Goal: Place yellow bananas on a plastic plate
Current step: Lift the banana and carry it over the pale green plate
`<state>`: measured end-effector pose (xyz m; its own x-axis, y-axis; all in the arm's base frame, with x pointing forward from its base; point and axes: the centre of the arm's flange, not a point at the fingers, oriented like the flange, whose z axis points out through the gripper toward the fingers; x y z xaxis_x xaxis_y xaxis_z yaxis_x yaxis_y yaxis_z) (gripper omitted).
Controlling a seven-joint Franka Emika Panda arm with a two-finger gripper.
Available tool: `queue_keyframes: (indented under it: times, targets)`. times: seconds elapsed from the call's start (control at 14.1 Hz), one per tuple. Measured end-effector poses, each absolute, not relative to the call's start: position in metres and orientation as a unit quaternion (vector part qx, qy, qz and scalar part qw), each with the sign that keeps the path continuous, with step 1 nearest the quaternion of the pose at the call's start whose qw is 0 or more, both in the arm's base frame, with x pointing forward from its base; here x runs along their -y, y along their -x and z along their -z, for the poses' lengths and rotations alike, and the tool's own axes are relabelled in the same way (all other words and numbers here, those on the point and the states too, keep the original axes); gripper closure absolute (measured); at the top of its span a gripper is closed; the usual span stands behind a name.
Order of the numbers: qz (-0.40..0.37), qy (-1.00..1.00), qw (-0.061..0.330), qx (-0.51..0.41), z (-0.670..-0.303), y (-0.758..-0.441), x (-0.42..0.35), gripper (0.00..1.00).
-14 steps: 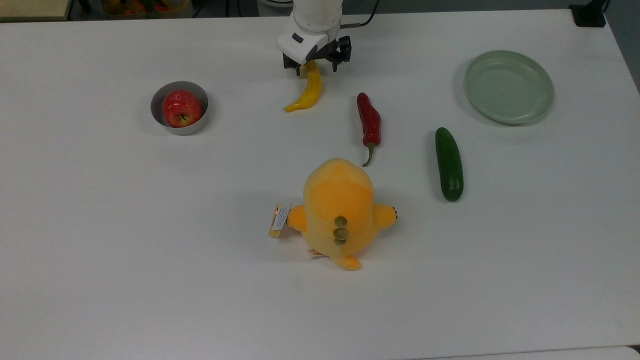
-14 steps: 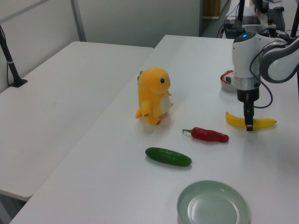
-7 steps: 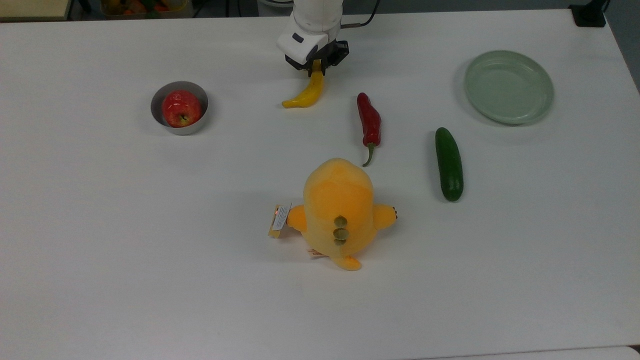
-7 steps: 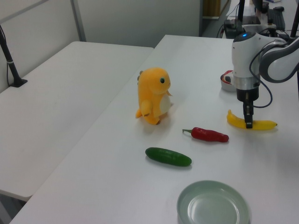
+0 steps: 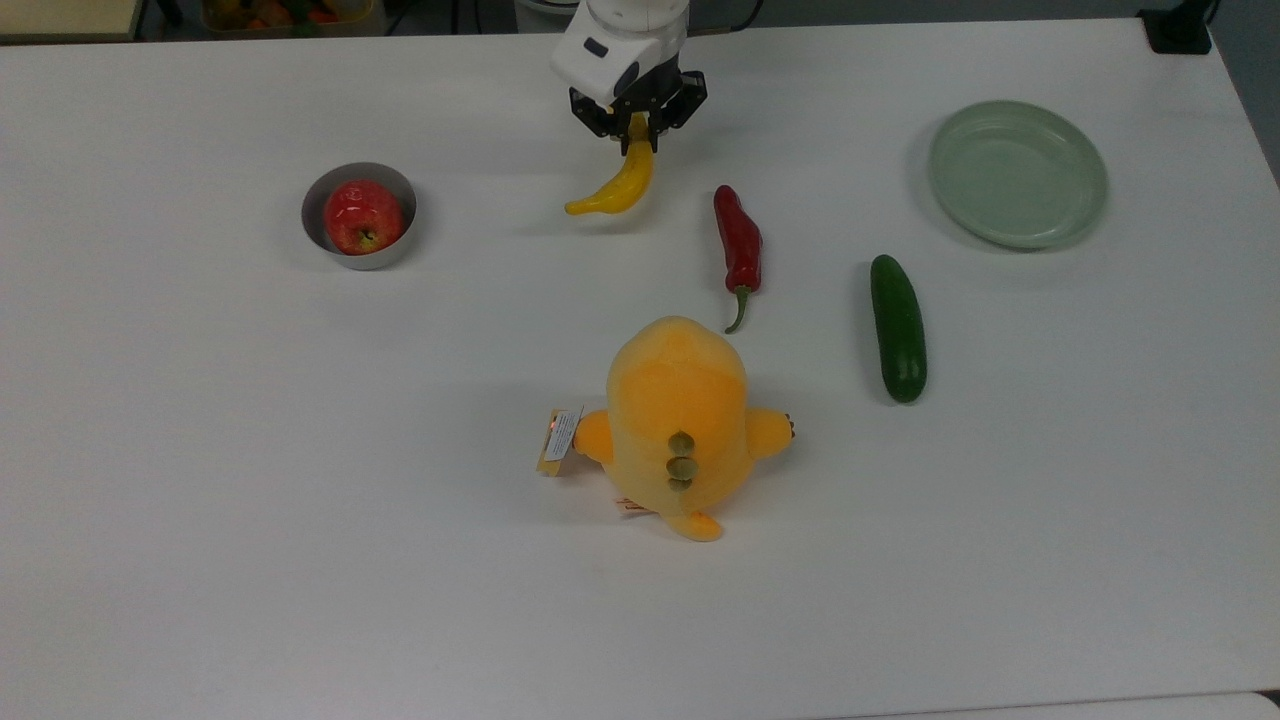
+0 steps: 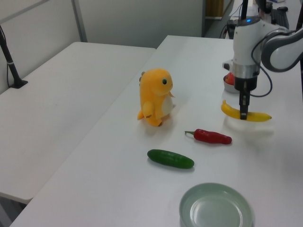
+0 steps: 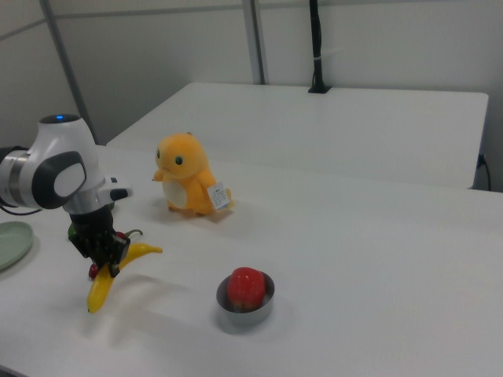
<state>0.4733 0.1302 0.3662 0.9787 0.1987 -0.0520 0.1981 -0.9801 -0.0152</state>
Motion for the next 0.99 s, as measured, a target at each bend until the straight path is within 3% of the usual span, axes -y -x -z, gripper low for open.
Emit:
queue_keyframes:
  times: [0.35,0.57,0.78,0.99]
  targets:
    - [0.053,0.995,0.029,0.084,-0.454,-0.499,-0.155,0.73]
    - [0.085,0.992,0.056,0.075,-0.494,-0.481,-0.263,0.73]
    - [0.077,0.992,0.090,0.053,-0.501,-0.453,-0.371,0.73]
    - [0.043,0.994,0.098,0.017,-0.464,-0.451,-0.448,0.73]
